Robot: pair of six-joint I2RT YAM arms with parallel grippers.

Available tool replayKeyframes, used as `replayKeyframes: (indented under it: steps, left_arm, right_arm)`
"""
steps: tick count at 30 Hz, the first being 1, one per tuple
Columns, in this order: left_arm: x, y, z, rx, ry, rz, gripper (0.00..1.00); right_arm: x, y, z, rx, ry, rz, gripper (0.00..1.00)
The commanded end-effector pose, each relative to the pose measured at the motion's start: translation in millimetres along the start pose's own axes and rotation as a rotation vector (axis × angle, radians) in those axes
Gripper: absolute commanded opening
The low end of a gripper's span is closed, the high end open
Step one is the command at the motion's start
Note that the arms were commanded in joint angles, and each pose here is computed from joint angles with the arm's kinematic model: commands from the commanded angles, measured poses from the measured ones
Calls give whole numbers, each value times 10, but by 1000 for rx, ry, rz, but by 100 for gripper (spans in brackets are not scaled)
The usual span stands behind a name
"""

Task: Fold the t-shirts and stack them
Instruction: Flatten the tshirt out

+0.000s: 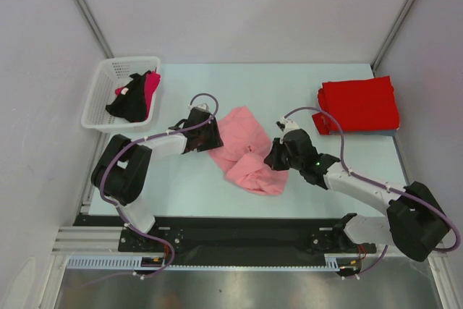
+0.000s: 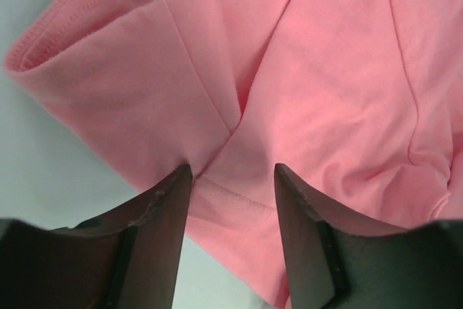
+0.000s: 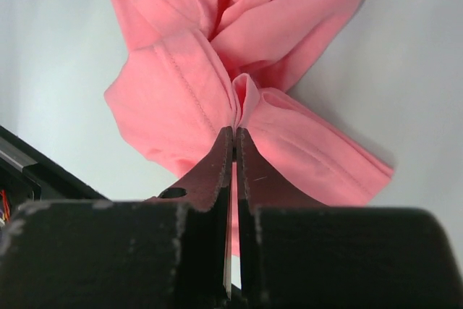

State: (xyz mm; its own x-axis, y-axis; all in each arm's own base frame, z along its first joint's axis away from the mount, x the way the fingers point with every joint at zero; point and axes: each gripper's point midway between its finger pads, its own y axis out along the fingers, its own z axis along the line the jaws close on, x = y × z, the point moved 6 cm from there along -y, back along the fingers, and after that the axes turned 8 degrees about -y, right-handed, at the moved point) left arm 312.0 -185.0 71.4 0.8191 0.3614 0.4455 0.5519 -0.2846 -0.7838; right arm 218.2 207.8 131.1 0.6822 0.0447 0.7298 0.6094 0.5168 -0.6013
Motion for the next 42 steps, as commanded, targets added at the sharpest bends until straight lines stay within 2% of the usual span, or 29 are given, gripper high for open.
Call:
replayKeyframes:
  steps: [1, 5, 7, 9, 11, 12, 14, 17, 20, 24, 26, 32, 35, 38, 39, 42]
  left_arm:
    - [121, -41, 17, 46, 18, -47, 57]
    - [143, -99, 20, 55, 25, -64, 56]
    - [136, -93, -10, 31, 30, -53, 46]
    - [102, -58, -37, 7, 29, -24, 39]
    - [83, -32, -28, 8, 30, -14, 37]
    - [72, -19, -18, 11, 30, -11, 30]
    - [52, -36, -54, -19, 32, 8, 23]
    - [84, -133, -92, -42, 30, -12, 8]
    - [149, -289, -163, -69, 35, -33, 0]
    - [251, -500, -303, -129, 39, -54, 0]
    - [334, -629, -354, -166, 31, -65, 0]
    - [967, -1143, -476, -280, -42, -185, 0]
    - [1521, -1706, -647, -349, -68, -344, 0]
    - [1856, -2124, -616, -348, -101, -432, 0]
    - [2003, -2430, -712, -394, -93, -490, 0]
    - [2152, -3004, -702, -424, -106, -605, 0]
  right_arm:
    - [124, -83, 35, 17, 17, -66, 0]
    - [137, -96, 0, 7, 21, -69, 0]
    - [146, -95, -13, 6, 23, -71, 0]
    - [155, -99, -23, 8, 29, -72, 0]
    - [153, -104, -24, 10, 29, -69, 0]
    - [162, -109, -29, 9, 31, -73, 0]
    - [167, -124, -40, 8, 34, -75, 0]
    - [175, -144, -80, -6, 41, -80, 0]
    - [174, -164, -138, -29, 57, -77, 0]
    - [198, -247, -226, -63, 88, -95, 0]
    - [243, -291, -367, -143, 116, -127, 0]
    - [666, -498, -826, -328, 259, -233, 0]
    - [1040, -647, -897, -352, 323, -313, 0]
    - [1453, -920, -918, -344, 347, -416, 0]
    - [1508, -1007, -947, -358, 356, -428, 0]
    - [1725, -1392, -864, -348, 343, -544, 0]
